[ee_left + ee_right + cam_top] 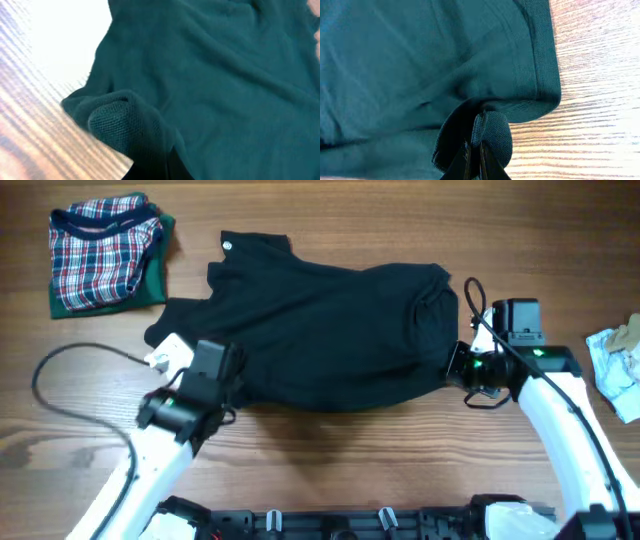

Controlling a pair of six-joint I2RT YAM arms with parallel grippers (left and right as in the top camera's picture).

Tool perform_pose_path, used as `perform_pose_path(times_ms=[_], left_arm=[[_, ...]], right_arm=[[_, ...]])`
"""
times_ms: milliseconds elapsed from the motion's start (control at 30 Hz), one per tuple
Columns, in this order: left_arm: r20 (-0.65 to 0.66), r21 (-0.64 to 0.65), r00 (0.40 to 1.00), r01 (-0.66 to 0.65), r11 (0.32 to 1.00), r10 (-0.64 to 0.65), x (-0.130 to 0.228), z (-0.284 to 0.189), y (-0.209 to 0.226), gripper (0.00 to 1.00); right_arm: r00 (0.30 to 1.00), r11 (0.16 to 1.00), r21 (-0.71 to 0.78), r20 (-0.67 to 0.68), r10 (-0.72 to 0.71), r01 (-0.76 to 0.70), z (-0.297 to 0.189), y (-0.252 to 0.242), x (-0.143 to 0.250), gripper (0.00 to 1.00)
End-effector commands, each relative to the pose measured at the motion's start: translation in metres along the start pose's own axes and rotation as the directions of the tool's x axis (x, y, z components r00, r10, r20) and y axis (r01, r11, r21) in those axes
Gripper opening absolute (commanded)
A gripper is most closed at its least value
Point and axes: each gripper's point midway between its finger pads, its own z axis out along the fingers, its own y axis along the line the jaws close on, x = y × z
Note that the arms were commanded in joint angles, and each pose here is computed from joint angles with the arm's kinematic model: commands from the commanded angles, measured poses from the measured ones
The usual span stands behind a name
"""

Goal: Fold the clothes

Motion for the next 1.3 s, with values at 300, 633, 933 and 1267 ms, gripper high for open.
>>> perform_pose_path(times_ms=[300,633,933,1267], left_arm=[[0.157,-0.044,0.988,0.012,0.999,-0.005,-0.027,0.034,-0.02,0.04],[0.27,0.101,0.963,-0.013,0.995,-0.015,-0.055,0.028,-0.059,0.04],[0.252,0.026,0.967,-0.053,0.998,0.045,-0.039,0.083,-0.065,0.04],[0.273,0.012,0.955,-0.122,0.992,0.115,-0.046,0.081,-0.072,0.9]], right_arm=[[0.999,0.997,0.069,0.031,0.031,-0.033,0.032,-0.016,-0.025,0.04],[0.981,0.999,0.001,0.189,-0.042,0.043,0.028,-0.004,-0.067,0.04],[0.973,0.997,0.07,0.231,-0.029,0.013,0.037,-0.018,-0.081,0.04],[0.982,0.998,0.057,0.19,-0.009,-0.002,0.056,-0.018,-0.086,0.84]])
